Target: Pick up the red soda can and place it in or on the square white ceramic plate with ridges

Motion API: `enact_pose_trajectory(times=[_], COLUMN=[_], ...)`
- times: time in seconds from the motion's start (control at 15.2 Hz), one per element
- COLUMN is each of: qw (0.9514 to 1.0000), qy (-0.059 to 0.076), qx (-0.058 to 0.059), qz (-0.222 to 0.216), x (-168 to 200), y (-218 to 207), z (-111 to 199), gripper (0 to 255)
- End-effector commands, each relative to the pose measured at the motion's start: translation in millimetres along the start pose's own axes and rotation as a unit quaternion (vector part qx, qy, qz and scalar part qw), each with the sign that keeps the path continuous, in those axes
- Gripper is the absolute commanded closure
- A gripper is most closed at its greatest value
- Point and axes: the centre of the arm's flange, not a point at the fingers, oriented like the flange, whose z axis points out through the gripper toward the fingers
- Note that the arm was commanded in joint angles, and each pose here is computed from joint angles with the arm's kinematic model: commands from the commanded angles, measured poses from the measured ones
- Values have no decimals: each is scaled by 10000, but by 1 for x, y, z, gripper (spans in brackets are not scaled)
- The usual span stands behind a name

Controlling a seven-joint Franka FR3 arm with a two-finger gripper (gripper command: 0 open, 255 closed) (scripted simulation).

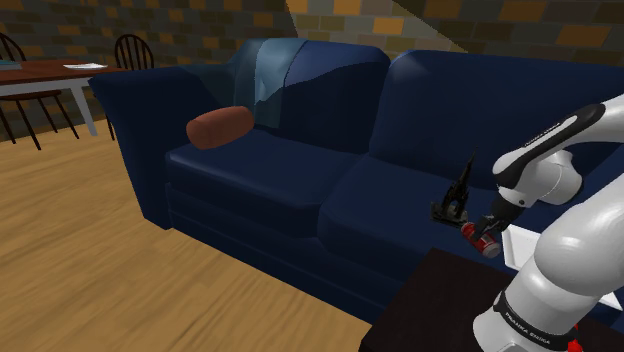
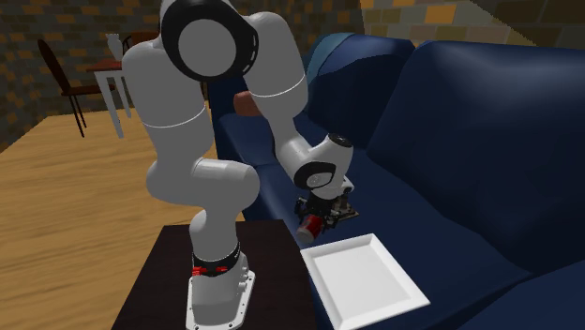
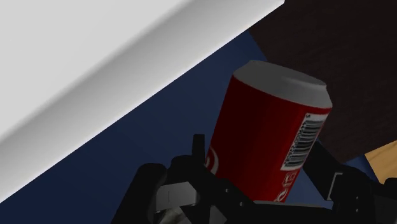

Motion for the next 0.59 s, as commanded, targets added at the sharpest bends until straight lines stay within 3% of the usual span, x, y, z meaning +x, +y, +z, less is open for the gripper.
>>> enact_pose_trajectory(times=[0.0, 0.53], qw=[10000, 10000], qy=[-10, -10], qx=[1, 1], qz=[-2, -2], x=[0, 3], y=[-1, -10], z=[-5, -46], gripper=[255, 255])
